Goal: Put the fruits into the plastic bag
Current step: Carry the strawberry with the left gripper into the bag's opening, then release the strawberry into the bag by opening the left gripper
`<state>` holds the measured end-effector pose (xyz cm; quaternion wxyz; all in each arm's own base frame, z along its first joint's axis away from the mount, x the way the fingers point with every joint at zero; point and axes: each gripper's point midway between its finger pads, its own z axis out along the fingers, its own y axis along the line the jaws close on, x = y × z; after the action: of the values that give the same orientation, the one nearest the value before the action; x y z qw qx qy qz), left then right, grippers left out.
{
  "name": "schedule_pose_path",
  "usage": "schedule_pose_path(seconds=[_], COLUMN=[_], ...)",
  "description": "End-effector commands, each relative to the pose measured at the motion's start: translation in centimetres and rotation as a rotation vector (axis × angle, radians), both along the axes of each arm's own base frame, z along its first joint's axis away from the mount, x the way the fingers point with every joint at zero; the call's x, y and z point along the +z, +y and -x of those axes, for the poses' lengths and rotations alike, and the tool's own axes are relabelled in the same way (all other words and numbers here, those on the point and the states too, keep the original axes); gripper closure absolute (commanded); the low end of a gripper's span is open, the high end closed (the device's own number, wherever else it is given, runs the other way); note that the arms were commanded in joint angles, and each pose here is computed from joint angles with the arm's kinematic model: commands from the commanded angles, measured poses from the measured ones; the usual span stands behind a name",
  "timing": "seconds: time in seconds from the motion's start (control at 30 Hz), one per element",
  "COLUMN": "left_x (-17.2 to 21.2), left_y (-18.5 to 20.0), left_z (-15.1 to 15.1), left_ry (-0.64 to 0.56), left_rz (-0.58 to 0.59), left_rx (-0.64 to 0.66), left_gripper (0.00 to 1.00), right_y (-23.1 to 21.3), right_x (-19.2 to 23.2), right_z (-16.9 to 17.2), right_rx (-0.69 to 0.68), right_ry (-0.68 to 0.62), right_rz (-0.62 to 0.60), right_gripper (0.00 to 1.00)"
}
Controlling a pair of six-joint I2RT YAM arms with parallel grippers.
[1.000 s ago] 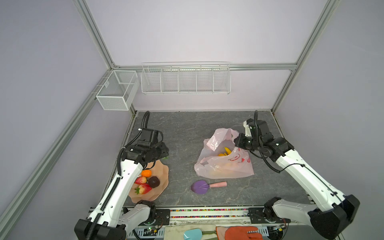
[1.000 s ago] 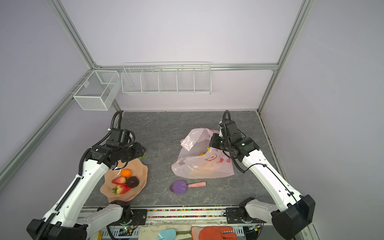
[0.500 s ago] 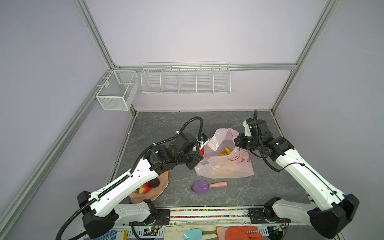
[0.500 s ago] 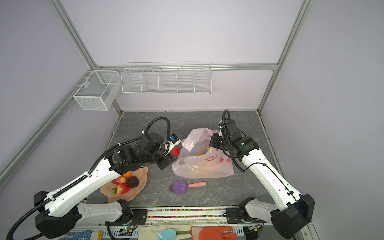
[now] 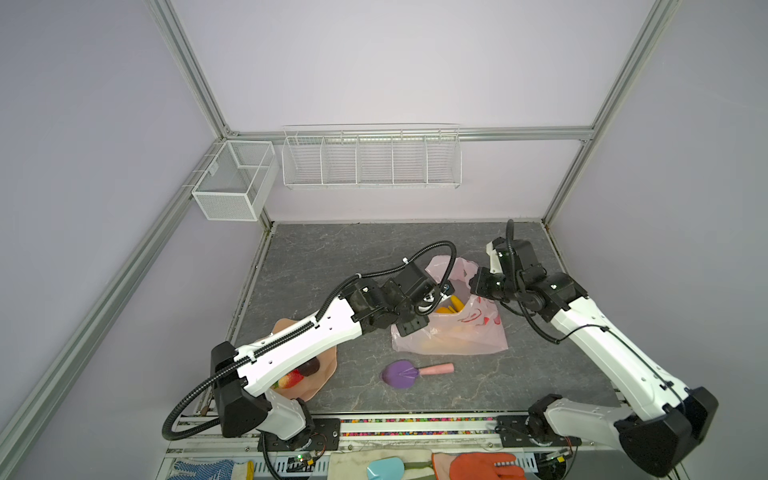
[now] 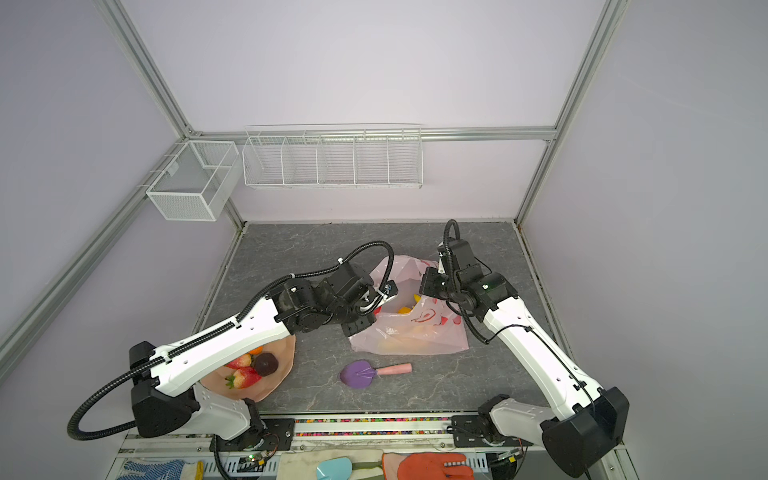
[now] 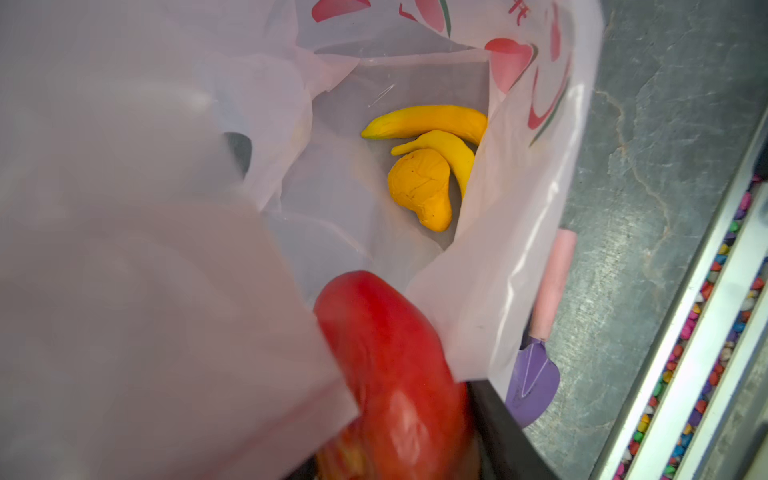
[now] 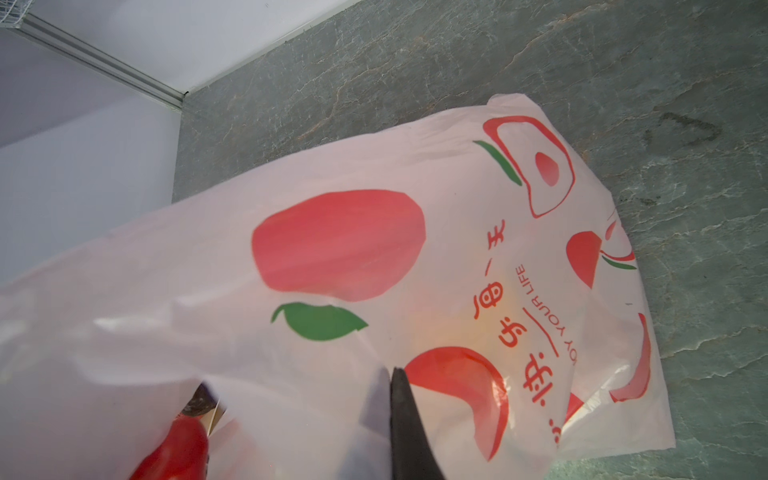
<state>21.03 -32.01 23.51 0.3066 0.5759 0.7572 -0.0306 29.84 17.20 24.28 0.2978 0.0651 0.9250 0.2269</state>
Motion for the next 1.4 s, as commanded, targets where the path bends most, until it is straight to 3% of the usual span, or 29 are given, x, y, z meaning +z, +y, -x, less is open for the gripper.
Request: schedule_pose_path(seconds=[0.0,0.27,0.53,0.77,0.93,1.1,1.37], left_x=[-0.1,-3.9,-7.6,-8.9,-9.4,-10.5,-8.8], left_y=[-0.4,0.6,-1.0,-3.8,-7.2,-10.1,-12.3], left_z=[-1.2,-5.0,-6.4,-6.2,-4.9,-4.7,-5.3], left_ry=[-0.030,0.057,0.096,0.164,0.252,0.290,0.300], left_rz=[-0.028,-0.085,-0.158,-0.087,-0.013,0.041,0.175], left_rx=[-0.002,0.063,0.015,-0.029,-0.091,-0.083,-0.012], left_gripper=[0.86,0.87,0.89,0.87,0.71,0.63,0.29], right_y=[-0.3,0.0,0.1,0.3,0.8,1.0,1.1], right_x=[0.8,1.1,1.1,1.3,1.4,1.2,0.7], right_z=[-0.2,-0.1,0.0,0.0,-0.2,-0.3,-0.3], right_rx=[-0.001,0.011,0.021,0.029,0.037,0.037,0.028], right_ry=[-0.017,-0.020,-0.019,-0.021,-0.025,-0.021,-0.016], right_rz=[0.006,-0.003,-0.009,-0.018,-0.043,-0.052,-0.068], right_gripper=[0.94,0.94,0.94,0.94,0.94,0.94,0.94])
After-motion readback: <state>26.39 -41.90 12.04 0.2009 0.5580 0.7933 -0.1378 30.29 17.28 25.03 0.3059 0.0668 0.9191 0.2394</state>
